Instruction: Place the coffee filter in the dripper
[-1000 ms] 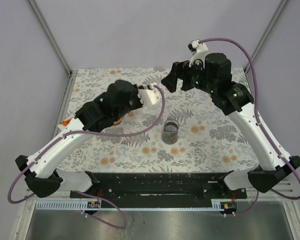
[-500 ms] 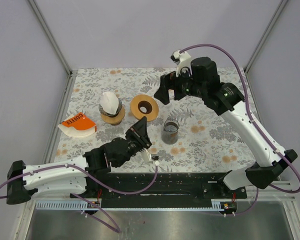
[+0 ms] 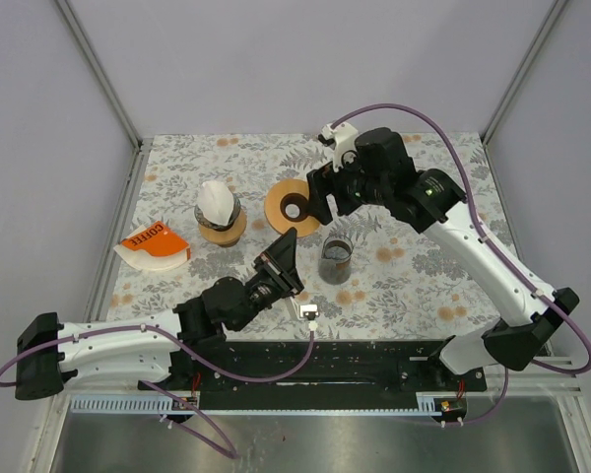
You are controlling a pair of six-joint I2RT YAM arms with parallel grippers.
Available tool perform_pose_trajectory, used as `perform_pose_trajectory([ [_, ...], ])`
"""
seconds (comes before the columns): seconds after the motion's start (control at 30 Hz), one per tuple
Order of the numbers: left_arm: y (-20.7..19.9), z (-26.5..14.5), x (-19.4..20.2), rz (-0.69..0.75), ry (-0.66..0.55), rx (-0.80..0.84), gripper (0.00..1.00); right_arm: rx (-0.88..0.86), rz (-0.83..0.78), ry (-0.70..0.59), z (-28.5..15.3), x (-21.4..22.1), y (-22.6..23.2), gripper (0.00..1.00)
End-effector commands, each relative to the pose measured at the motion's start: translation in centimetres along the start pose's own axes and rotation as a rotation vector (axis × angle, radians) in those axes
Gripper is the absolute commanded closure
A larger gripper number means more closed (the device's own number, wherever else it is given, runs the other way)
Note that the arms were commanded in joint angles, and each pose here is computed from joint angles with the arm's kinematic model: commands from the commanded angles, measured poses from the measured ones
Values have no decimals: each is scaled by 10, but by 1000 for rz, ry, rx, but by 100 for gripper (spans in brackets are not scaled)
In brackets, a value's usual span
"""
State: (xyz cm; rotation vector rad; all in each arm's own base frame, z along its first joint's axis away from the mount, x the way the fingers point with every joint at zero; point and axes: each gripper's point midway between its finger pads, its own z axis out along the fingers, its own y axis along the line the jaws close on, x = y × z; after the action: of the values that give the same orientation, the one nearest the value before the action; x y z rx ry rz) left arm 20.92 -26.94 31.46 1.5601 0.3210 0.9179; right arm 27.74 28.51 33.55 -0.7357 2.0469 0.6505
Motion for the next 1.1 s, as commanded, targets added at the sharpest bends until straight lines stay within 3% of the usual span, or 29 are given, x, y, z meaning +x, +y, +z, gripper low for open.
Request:
perform_pose_trajectory([
  [0.0, 36, -5, 8, 123, 27, -106, 100, 37, -8, -45, 4, -20, -6, 19],
  [0.2, 40, -3, 10, 109, 41, -106, 100, -1, 9, -4, 26, -17, -1, 25],
  [0.43, 41, -4, 12, 92, 46, -105, 100, 3, 13, 14, 33, -17, -3, 78],
  [0.5, 39, -3, 15, 77, 64, -91, 100, 17, 16, 22, 33, -14, -5, 98],
  [0.57, 33, -1, 21, 52, 95, -39, 100, 59, 10, 38, 31, -8, -14, 100],
  [0.6, 21, 1, 24, 51, 117, 40, 94, 91, 4, 48, 29, -3, -19, 100],
  [0.67, 16, 4, 35, -55, 179, 125, 52, 158, 29, 80, 28, 8, -40, 100],
  [0.7, 8, 4, 38, -106, 199, 204, 37, 179, 53, 91, 26, 14, -49, 100],
  [0.77, 8, 4, 45, -236, 242, 293, 18, 227, 126, 115, 23, 30, -74, 100],
  [0.9, 8, 2, 48, -433, 286, 415, 5, 318, 182, 176, 24, 68, -107, 100],
  [1.07, 9, -2, 74, -614, 393, 493, 1, 300, 185, 251, 37, 100, -108, 100],
])
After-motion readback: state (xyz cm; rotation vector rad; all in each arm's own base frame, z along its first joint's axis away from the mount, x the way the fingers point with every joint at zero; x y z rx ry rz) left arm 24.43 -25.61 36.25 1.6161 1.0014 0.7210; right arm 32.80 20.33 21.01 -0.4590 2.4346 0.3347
